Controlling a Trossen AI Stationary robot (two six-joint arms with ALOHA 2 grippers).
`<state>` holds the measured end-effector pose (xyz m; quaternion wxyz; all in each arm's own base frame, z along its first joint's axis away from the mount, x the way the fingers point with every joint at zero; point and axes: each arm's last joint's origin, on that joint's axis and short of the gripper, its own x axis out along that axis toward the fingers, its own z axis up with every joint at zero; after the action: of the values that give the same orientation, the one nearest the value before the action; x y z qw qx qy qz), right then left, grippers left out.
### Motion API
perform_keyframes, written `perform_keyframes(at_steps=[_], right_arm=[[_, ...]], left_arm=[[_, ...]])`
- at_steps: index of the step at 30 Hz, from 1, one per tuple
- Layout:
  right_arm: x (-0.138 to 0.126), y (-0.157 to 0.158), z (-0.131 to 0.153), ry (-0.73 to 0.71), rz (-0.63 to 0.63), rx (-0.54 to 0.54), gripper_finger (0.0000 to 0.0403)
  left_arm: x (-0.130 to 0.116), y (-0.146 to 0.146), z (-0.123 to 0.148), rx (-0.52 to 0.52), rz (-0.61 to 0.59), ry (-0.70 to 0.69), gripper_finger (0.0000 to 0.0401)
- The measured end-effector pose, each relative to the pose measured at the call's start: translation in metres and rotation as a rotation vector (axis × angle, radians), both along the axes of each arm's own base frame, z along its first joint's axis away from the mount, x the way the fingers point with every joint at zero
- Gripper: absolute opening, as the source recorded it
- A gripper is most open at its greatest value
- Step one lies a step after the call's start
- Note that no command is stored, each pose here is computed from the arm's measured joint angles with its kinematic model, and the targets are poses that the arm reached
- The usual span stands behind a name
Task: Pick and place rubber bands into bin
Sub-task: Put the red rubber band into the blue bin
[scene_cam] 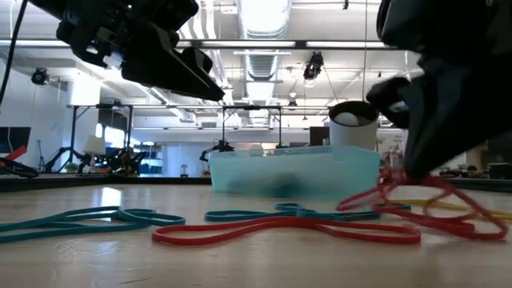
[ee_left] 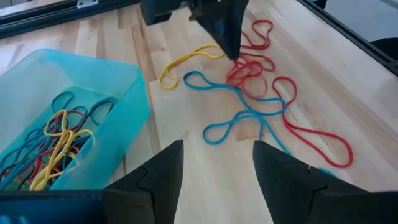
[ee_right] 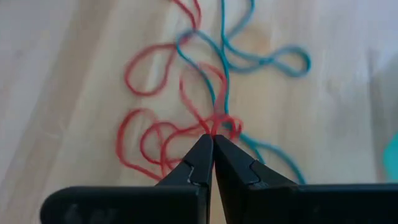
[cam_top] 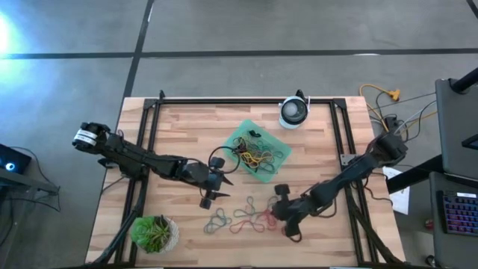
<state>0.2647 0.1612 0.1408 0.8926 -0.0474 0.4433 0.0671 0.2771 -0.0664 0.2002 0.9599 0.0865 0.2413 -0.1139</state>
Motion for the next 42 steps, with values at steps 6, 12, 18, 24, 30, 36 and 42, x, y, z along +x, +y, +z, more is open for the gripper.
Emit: perform_keyframes(at_steps=[6, 12, 18, 24, 30, 36, 42], right_arm=[[0.001, 0.001, -0.016, 0.047, -0.044, 0.009, 0.0009], [0.003, 0.002, -0.018, 0.041, -0.051, 0.021, 0.0022], [0.003, 0.002, -0.018, 0.038, -0.051, 0.023, 0.0052], [0.003, 0.002, -0.018, 0.038, -0.046, 0.019, 0.0059], [0.003, 0.002, -0.018, 0.037, -0.013, -0.004, 0.0028], [0.003, 0.002, -0.013, 0.028, -0.009, 0.002, 0.0009], [0.002, 0.002, 0.001, -0.015, 0.025, 0.004, 0.0009]], left_arm=[[0.0, 0.0, 0.0, -0.002, 0.0, -0.006, 0.0178], [0.0, 0.0, 0.0, -0.001, 0.0, -0.006, 0.0178], [0.0, 0.0, 0.0, -0.001, 0.0, -0.006, 0.0178], [0.0, 0.0, 0.0, -0.001, 0.0, -0.006, 0.0178], [0.0, 0.0, 0.0, -0.001, 0.0, -0.006, 0.0178], [0.0, 0.0, 0.0, -0.001, 0.001, -0.006, 0.0178], [0.0, 0.0, 0.0, -0.001, 0.0, -0.006, 0.0178]])
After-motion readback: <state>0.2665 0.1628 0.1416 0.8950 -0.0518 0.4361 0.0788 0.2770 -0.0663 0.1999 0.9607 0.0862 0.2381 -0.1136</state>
